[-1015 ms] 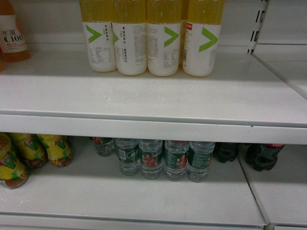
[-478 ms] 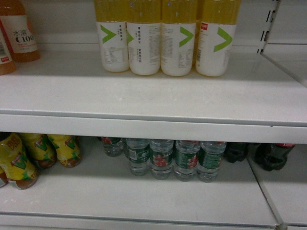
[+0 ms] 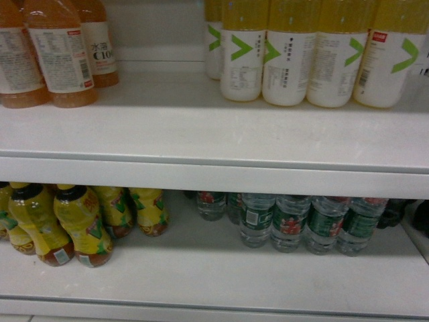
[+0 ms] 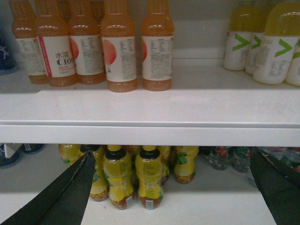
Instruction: Move water from second to third shelf
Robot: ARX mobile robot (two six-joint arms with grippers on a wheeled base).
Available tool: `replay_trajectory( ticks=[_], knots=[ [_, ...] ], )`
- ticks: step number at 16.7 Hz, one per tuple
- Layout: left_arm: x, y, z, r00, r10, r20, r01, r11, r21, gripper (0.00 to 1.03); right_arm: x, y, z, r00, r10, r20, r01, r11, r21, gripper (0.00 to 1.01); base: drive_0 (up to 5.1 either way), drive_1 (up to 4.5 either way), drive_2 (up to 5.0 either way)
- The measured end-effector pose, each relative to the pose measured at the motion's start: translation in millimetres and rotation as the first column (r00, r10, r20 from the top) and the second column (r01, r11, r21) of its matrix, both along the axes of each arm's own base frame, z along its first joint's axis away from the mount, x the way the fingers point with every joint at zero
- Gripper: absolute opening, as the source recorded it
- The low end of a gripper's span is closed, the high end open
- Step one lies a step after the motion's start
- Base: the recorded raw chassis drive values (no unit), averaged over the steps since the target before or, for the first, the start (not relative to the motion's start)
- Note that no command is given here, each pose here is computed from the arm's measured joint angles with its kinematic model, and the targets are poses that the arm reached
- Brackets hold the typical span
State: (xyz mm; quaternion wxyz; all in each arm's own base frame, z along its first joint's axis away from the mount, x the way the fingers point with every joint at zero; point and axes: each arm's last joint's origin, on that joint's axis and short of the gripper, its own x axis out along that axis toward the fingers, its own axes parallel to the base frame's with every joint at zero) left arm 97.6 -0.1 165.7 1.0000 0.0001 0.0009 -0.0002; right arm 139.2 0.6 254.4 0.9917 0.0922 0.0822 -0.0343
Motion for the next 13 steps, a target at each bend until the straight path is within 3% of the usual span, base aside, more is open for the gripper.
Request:
replay_trajectory(
  ticks=[13],
  knots=[
    [0.0,0.0,0.0,1.0,0.0,0.0,0.0,1.0,0.0,0.98,0.0,-0.1,0.1,1.0,-0.002,0.001,0.002,1.0,0.0,0.43,-4.5,2.2,2.2]
  ],
)
